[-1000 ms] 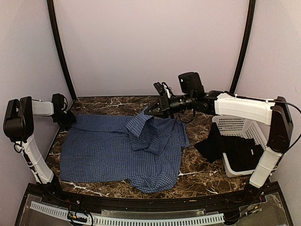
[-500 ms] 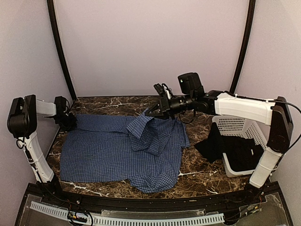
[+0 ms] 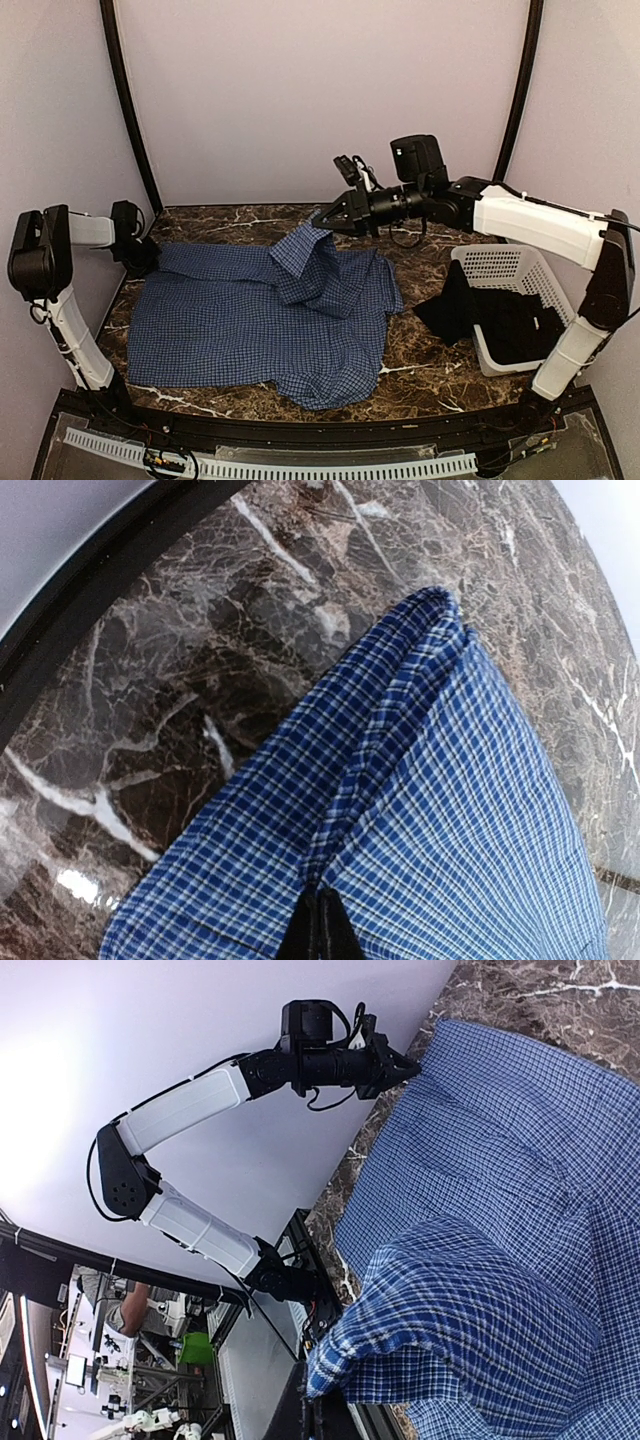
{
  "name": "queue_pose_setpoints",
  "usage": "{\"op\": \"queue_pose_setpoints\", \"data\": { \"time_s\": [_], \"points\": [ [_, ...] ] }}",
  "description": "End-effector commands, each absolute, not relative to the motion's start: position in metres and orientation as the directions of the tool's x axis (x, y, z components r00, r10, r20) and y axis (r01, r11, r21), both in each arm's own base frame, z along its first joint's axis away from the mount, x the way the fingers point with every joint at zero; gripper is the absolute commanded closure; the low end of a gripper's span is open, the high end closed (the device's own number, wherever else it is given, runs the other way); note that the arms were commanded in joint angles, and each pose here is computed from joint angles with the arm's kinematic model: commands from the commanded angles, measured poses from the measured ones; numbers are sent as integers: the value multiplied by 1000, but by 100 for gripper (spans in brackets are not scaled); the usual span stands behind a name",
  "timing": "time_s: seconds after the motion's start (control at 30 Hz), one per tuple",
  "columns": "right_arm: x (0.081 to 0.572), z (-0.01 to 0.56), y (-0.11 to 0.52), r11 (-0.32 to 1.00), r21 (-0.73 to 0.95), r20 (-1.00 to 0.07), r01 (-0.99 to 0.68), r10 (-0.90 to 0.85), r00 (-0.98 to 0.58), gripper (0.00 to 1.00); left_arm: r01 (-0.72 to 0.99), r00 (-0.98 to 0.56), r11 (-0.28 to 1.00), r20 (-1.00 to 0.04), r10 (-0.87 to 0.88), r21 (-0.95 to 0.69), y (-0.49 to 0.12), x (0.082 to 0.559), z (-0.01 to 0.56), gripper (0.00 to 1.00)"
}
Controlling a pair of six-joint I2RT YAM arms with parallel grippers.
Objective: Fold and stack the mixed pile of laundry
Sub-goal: Adjust the 1/3-folded shirt at the center of the board.
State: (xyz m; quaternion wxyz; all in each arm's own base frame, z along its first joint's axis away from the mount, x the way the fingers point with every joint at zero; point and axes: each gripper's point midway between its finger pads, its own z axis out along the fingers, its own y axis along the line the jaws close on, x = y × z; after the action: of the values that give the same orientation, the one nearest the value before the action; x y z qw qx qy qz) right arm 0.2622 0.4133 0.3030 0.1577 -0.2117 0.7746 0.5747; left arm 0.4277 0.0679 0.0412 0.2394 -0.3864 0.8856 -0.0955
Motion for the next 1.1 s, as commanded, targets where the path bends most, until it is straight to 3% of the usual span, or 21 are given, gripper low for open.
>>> {"op": "queue_pose_setpoints", "data": {
  "time_s": [0.0, 0.5, 0.57, 0.63, 0.67, 0.73, 0.8, 0.97, 1.07],
  "points": [
    [257, 347, 404, 212, 779, -581, -590, -107, -807, 100, -646, -564, 669, -361, -743, -366, 68, 412, 64, 100],
    [245, 366, 386, 208, 758, -615, -618, -89, -783, 100, -667, -587, 667, -316, -745, -332, 63, 388, 44, 100],
    [246, 365, 388, 202, 762, -611, -616, -91, -786, 100, -658, -602, 676, -307, -737, -332, 61, 389, 41, 95],
    [246, 358, 395, 191, 775, -594, -603, -107, -797, 100, -608, -618, 712, -353, -702, -351, 53, 395, 59, 79],
    [246, 352, 400, 188, 778, -588, -599, -117, -801, 100, -574, -628, 742, -396, -670, -346, 50, 397, 69, 64],
    [246, 338, 410, 193, 785, -571, -588, -142, -809, 100, -458, -638, 816, -508, -579, -354, 31, 404, 107, 44],
    [246, 326, 417, 190, 794, -554, -577, -164, -816, 100, -295, -622, 878, -622, -476, -377, 0, 408, 153, 36],
    [255, 305, 427, 221, 802, -529, -555, -169, -832, 100, 214, -515, 885, -818, -257, -413, -111, 376, 257, 31],
    [262, 291, 433, 245, 813, -502, -528, -162, -849, 100, 397, -465, 848, -874, -142, -350, -158, 348, 284, 30]
  ]
}}
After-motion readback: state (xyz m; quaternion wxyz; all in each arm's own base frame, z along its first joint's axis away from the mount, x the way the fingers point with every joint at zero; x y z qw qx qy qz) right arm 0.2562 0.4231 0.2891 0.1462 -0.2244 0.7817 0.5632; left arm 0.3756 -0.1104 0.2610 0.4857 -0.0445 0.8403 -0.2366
